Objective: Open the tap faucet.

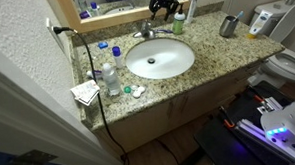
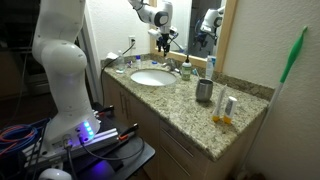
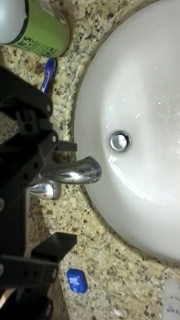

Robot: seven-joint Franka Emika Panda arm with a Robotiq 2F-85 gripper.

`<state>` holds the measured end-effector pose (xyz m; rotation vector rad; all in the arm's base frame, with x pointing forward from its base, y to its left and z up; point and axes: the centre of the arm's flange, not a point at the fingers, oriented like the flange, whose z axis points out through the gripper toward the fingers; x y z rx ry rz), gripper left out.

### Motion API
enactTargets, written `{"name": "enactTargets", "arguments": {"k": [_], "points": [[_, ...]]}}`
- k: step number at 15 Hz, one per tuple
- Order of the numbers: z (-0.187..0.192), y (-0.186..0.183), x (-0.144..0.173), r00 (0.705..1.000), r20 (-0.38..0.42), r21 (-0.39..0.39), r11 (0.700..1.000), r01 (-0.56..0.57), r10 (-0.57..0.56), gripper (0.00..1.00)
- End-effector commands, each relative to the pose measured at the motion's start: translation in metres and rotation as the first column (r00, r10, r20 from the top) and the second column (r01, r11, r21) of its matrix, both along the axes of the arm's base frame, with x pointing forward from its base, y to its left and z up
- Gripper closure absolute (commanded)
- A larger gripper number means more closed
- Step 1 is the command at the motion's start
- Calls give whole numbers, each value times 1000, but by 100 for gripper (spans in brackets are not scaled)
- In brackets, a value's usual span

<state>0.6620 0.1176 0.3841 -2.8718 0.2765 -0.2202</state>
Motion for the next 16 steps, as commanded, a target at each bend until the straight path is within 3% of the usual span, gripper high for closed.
{"name": "enactTargets", "arguments": {"k": [1,5,7,16], "points": [[-31,10,31,999,10,-58,997,42,-42,0],[-48,18,57,995,71,-82,994,72,-67,0],[-53,21,67,993,88,-95,991,89,-81,27],[-55,31,81,986,134,-109,988,111,-97,89]]}}
